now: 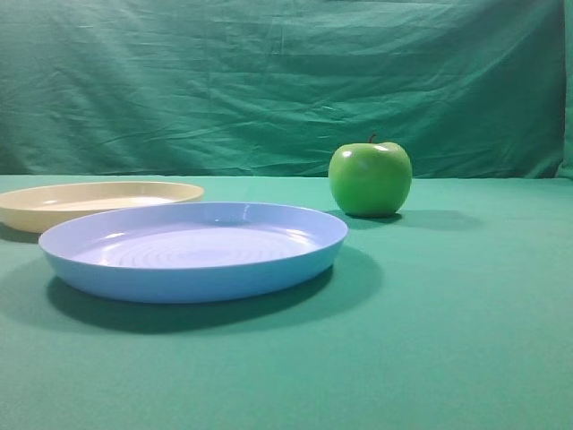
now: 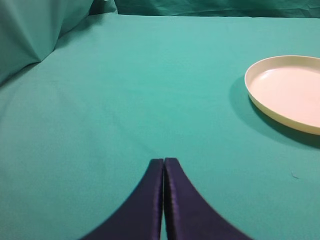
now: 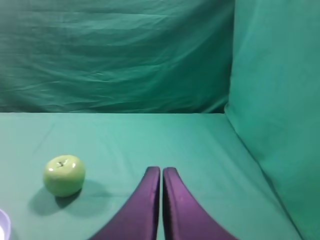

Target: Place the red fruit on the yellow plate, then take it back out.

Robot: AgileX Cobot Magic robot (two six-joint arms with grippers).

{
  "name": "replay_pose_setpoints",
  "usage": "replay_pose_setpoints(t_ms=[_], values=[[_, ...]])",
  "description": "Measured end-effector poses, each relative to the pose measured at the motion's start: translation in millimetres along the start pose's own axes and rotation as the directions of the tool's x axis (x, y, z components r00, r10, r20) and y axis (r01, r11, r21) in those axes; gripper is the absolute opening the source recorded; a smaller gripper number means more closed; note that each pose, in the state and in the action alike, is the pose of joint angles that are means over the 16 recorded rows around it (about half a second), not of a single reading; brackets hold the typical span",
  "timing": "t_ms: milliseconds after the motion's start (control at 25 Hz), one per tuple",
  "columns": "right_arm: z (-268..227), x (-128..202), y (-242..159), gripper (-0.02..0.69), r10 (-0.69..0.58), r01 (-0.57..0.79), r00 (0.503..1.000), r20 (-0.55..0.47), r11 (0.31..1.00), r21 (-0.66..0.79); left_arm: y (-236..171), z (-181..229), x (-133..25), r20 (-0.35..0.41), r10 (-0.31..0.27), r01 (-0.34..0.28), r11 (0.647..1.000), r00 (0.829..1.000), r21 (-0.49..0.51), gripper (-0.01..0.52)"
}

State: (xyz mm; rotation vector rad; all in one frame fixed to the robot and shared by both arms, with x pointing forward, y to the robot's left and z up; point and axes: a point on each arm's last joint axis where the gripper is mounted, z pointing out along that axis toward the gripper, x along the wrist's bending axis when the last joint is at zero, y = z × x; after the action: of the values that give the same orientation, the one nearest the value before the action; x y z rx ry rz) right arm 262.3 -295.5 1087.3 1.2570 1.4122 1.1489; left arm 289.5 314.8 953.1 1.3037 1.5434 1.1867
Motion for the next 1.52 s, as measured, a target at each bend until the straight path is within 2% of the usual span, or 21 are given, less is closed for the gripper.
replay_pose_setpoints(t_ms=[280,680,1120,1520], values=[[28,-1,-60,0.000,0.001,0.001,0.998,0.068,1.000,-0.020,0,0,0.0,0.000,0.000,0.000,1.000,1.000,0.000,0.000],[50,0,-119,0.000,0.001,-0.004,0.997,0.075,0.999,0.036,0,0,0.0,0.000,0.000,0.000,1.000,1.000,0.000,0.000],[52,0,-134,0.000,0.002,-0.011,0.998,0.069,0.992,0.128,0,0,0.0,0.000,0.000,0.000,1.000,1.000,0.000,0.000],[52,0,-135,0.000,0.002,-0.012,0.998,0.068,0.990,0.140,0,0,0.0,0.000,0.000,0.000,1.000,1.000,0.000,0.000]])
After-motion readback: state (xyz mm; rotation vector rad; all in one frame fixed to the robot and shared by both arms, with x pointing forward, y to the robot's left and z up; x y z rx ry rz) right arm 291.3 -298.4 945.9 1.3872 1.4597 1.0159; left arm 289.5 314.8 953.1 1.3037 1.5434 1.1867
